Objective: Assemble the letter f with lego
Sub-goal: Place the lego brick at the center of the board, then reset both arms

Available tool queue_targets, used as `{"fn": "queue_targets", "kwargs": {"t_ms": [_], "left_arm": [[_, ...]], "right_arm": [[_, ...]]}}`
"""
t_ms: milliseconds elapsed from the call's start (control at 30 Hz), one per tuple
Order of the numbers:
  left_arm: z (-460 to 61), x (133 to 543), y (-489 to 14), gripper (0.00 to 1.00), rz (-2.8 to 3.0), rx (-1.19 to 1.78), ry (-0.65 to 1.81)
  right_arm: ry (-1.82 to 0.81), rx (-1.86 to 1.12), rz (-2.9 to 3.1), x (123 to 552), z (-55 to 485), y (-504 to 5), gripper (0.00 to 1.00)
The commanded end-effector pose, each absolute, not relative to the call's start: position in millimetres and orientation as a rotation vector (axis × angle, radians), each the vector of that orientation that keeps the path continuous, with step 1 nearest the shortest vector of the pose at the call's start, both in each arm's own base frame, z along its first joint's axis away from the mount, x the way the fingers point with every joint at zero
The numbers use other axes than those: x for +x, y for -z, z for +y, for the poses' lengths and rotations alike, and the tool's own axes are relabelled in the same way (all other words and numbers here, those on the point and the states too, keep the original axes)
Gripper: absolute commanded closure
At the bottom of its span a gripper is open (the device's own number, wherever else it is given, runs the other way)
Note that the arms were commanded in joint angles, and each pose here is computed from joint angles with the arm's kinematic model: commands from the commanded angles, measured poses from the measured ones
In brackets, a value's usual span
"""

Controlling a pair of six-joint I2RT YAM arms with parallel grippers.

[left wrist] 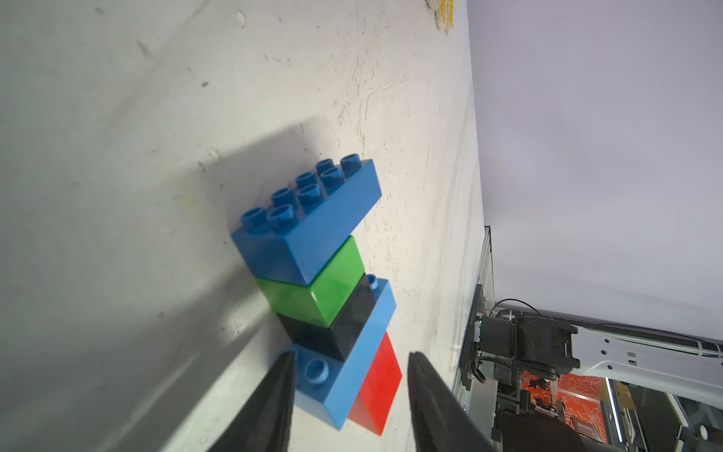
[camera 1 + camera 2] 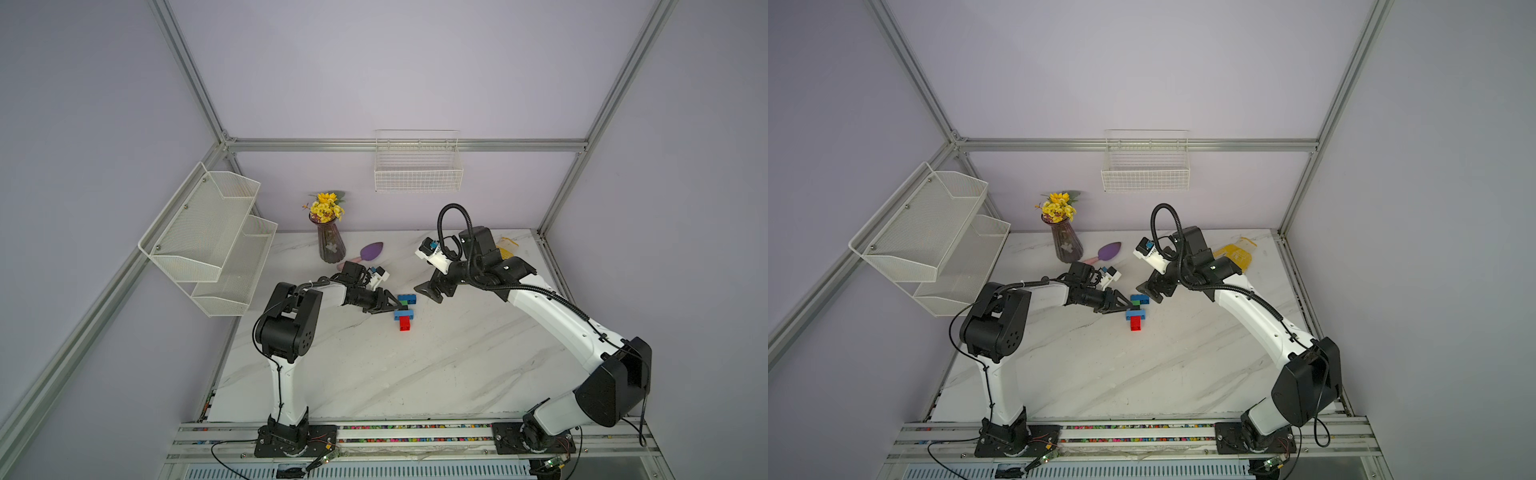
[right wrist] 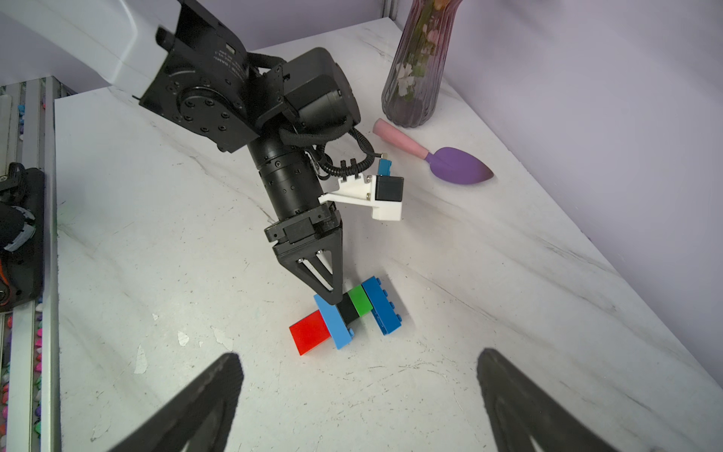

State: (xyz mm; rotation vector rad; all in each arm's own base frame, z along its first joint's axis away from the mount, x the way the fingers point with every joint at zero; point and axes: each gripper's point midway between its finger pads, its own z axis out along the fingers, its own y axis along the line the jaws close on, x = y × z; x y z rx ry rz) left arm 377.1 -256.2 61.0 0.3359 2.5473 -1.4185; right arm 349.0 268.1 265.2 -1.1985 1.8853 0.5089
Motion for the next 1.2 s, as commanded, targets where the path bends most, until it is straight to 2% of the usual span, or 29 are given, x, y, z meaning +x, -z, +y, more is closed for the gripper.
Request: {"fn": "queue_targets", "kwargs": {"t_ms": [0,333,400,567,633,700,767,967,1167], "left_arm": [[-256,381,-66,0.50,2.530,0.409,1.360],[-214,388,-65,0.46,2.598,0.405,0.962],[-193,392,-73,0.41,2.570,0.364,0.829],[-141,399,-112,0.39,2.365,0.267,0.538],[-118,401,-131,0.32,2.250,0.211,0.411],[-88,399,-157,0.21,2.125,0.120,0.245],[-56,393,-172,0.00,2.032,0.002,0.081],[10,361,-195,0.00,1.765,-0.122,-0.297],[46,339,-167,0.00,1.671,-0.262,-0.380]], "right_arm": [[-0.530,-1.189,1.836,347,270,-280,0.03],[-0.551,-1.160,1.875,354,265,-253,0.03],[-0.568,-1.110,1.891,360,259,-245,0.03],[-0.517,-0.877,1.917,377,219,-224,0.03],[-0.466,-0.763,1.926,385,194,-215,0.03],[-0.424,-0.632,1.946,393,165,-202,0.03],[-0.412,-0.544,1.968,398,141,-190,0.03],[-0.284,-0.281,2.002,413,77,-149,0.03],[-0.261,-0.067,1.883,416,37,-121,0.03]]}}
